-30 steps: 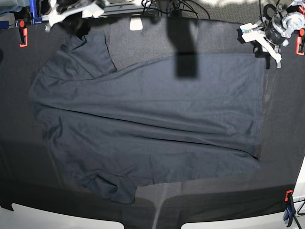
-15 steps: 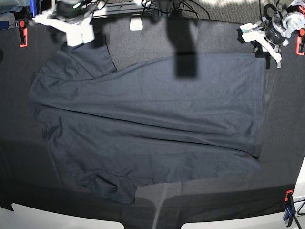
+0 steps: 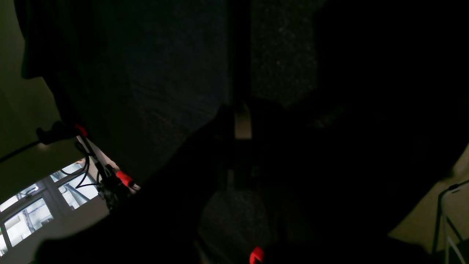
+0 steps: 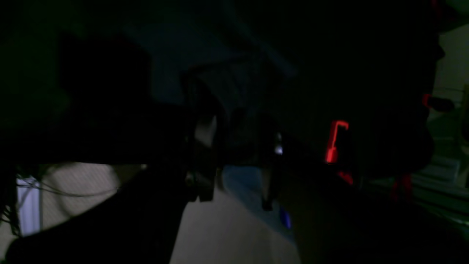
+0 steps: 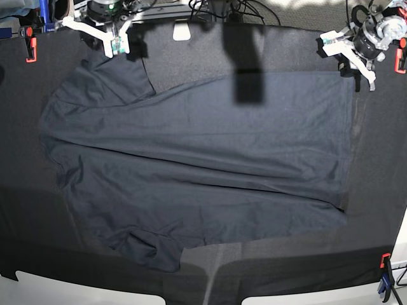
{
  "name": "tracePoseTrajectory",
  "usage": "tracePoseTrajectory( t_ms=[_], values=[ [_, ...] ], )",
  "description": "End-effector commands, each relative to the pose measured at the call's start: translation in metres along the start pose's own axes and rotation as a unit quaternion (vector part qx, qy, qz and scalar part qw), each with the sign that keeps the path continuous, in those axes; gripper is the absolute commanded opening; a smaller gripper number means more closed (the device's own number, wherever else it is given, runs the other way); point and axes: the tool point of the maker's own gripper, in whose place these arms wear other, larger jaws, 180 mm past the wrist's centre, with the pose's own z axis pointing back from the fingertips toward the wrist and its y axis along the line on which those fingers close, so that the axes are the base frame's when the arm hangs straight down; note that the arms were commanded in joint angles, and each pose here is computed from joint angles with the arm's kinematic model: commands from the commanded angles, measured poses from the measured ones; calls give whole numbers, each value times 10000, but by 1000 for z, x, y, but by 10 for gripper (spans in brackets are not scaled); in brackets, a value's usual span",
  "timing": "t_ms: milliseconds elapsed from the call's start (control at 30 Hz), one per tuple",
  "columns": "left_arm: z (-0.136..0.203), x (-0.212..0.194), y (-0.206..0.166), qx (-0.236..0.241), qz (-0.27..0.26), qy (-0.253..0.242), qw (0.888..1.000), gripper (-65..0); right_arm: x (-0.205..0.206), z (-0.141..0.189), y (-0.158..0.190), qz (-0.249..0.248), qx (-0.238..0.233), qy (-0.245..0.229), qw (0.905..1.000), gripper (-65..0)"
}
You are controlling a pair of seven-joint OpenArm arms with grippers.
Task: Layout the t-shirt on the table in an organized manner, then fold the t-shirt properly
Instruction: 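Grasp the collar-side corners of the shirt with both grippers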
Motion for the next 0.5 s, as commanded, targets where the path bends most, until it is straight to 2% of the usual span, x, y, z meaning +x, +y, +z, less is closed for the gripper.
tracePoseTrajectory(
  t_ms=[0, 233, 300, 367, 467],
  values=[
    [2, -5, -6, -145, -31, 56, 9999, -650, 2, -2, -4, 69, -84, -66, 9999, -475],
    [2, -5, -5, -145, -33, 57, 9999, -650, 6, -11, -10, 174, -276, -116, 9994, -480],
    [2, -5, -6, -145, -31, 55, 9999, -650, 9, -11, -13, 207, -350, -151, 9991, -537],
    [2, -5, -5, -143, -31, 57, 9999, -650, 11, -12, -14, 197, -362, -191, 9990, -634],
    [2, -5, -5, -145, -33, 57, 9999, -650, 12, -12, -14, 240, -375, -197, 9988, -650]
  ],
)
